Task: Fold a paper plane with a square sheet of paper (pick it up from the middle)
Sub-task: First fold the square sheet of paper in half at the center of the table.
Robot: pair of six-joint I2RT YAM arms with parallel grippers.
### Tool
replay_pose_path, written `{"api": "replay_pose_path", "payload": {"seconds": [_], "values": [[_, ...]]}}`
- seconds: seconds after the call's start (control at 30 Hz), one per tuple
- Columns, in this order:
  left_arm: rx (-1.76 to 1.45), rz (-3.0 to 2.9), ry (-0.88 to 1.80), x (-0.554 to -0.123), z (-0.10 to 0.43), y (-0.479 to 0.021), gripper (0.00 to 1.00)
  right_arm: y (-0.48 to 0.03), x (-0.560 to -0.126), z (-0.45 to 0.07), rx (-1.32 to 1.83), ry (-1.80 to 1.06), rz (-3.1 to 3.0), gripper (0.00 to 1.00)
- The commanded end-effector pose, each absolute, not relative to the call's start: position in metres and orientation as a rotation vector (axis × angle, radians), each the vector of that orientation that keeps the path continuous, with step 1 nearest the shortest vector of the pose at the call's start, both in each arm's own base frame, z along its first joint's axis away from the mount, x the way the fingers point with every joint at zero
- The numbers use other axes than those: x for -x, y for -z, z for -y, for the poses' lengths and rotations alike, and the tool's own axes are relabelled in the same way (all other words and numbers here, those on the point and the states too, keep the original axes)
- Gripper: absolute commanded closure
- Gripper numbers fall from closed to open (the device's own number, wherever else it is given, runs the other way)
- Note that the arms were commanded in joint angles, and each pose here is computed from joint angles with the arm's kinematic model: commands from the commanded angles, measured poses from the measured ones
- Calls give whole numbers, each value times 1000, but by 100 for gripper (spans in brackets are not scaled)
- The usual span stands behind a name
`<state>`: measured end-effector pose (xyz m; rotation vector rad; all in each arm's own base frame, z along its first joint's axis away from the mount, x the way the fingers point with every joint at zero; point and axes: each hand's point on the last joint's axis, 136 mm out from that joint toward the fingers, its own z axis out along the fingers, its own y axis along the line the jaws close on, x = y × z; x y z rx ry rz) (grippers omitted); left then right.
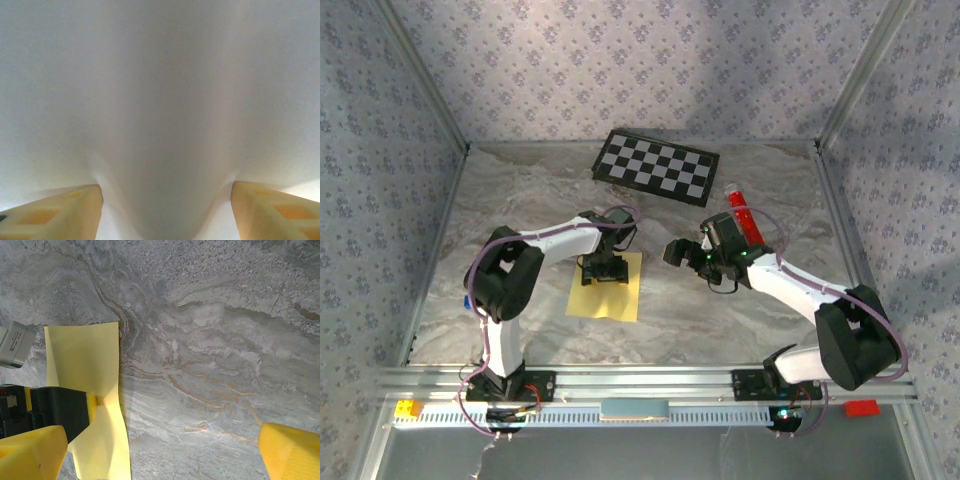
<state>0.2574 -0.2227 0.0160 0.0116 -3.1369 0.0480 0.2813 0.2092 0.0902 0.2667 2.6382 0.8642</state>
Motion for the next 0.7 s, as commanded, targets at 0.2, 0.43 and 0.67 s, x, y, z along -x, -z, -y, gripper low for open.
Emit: {"api": "replay_pose_path", "payload": {"seconds": [0.2,0.43,0.67], "values": [[102,3229,-150,-266,244,-29,56,-101,-291,-202,-265,-792,-2612,0],[66,3271,-353,-273,263,-57,64,-111,-297,-171,-348,-724,-2550,0],[78,3175,-1058,-285,333,-120,64,-121,-303,-134,-466,-751,-2449,0]]}}
